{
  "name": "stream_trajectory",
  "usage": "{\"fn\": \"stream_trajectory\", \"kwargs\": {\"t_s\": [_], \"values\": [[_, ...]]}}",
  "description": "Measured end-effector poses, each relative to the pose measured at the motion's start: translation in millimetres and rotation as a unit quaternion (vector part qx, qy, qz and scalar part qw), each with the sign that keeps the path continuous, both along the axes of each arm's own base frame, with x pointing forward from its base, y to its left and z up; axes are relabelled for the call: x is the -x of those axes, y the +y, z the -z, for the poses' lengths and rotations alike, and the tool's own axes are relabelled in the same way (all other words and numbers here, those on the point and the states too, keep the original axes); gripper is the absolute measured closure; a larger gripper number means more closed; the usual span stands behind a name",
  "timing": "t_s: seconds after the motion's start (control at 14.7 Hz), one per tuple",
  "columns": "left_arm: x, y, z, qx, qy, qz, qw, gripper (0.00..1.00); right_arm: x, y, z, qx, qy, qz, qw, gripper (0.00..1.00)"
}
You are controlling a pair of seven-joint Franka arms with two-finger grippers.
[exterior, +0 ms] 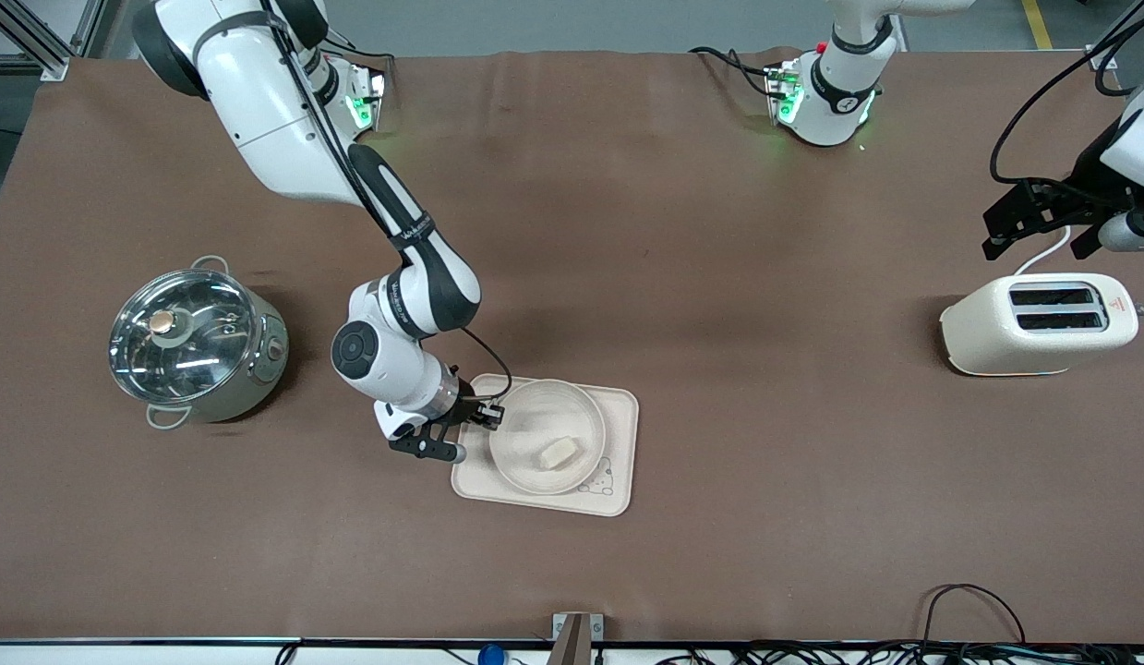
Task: Place bun in plate and plate on tray
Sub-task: 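Carry the plate with the right gripper and lower it onto the tray, then open the right gripper to release the plate rim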
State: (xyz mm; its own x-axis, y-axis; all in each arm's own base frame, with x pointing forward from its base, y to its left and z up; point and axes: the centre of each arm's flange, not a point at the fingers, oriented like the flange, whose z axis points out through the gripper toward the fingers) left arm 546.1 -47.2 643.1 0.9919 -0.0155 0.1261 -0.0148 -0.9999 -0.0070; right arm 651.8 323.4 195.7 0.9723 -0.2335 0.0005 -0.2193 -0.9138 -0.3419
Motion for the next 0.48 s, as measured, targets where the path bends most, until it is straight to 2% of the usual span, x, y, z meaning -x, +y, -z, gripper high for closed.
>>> {"fn": "stream_trajectory", "kwargs": {"t_s": [0.34,0.48], "values": [[0.1,0.1,-0.1,0.000,0.000,0.000,1.000,0.00,-5.0,-1.7,1.1,-0.005,-0.001,0.003,1.000,0.93],[1.0,0.2,0.8,0.000,0.005,0.000,1.000,0.00,-5.5,-2.1,0.6,-0.008,0.001,0.007,1.000,0.79]]}}
